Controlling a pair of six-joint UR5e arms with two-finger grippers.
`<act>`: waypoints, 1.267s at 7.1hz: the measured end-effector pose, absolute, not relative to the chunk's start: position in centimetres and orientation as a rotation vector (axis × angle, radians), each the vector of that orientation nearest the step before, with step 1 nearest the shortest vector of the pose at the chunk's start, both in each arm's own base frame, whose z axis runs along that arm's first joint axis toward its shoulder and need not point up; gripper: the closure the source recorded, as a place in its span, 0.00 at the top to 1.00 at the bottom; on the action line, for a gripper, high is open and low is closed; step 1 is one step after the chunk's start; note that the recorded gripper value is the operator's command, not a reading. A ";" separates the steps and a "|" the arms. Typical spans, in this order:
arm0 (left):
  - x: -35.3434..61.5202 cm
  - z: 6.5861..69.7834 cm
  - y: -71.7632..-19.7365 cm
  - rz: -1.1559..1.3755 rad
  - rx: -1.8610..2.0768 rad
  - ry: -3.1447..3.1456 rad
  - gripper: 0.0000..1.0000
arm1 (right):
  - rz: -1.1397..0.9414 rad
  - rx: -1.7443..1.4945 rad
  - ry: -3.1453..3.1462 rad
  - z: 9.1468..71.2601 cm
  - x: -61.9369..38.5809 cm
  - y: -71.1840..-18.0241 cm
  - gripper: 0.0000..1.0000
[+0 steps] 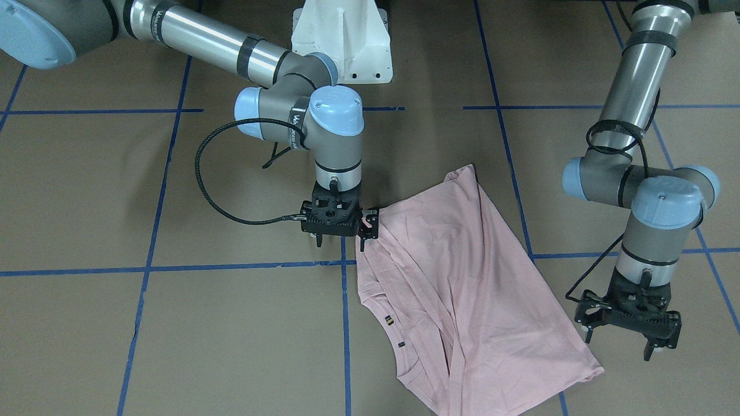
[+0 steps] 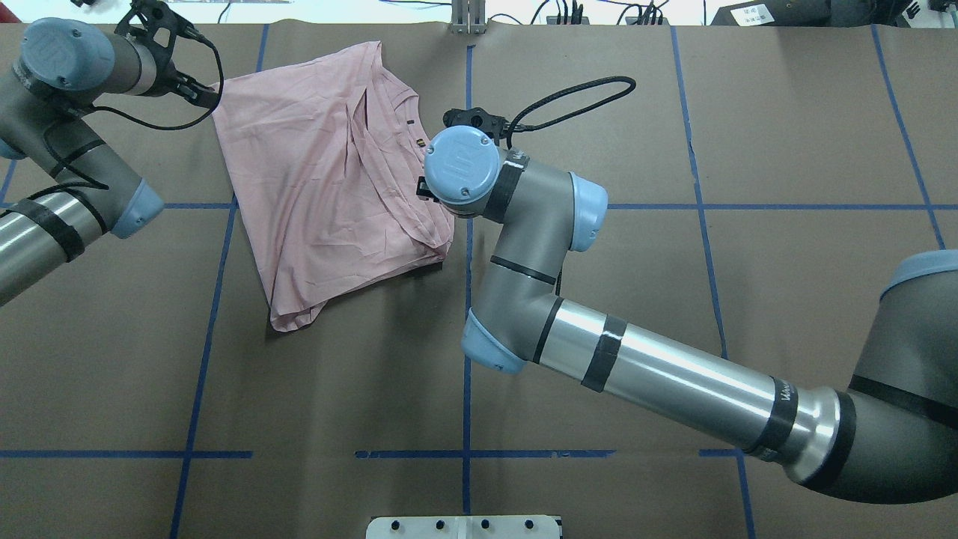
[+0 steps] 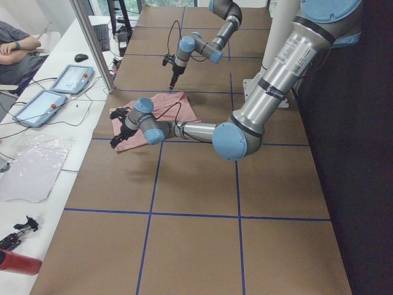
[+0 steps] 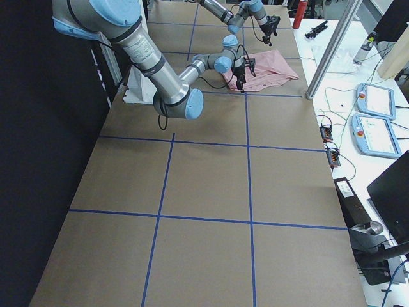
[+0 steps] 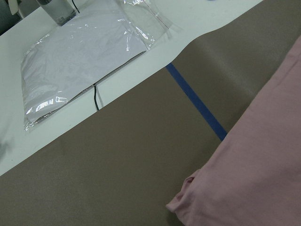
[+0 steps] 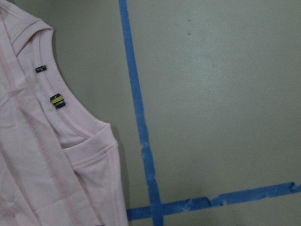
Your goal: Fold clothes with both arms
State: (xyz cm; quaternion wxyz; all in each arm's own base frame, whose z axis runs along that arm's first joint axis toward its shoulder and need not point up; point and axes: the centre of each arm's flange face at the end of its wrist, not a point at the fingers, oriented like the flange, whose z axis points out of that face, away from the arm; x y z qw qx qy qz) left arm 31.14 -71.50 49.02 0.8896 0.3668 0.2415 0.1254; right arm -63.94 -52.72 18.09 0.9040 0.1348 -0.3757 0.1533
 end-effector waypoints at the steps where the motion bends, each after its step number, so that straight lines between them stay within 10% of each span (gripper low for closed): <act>1: 31.1 49.0 -71.5 0.260 0.762 0.502 1.00 | 0.317 0.269 -0.774 17.4 -65.2 -52.5 0.84; 9: 31.1 49.1 -71.5 0.260 0.764 0.503 1.00 | 0.378 0.225 -0.830 18.2 -68.1 -50.6 0.58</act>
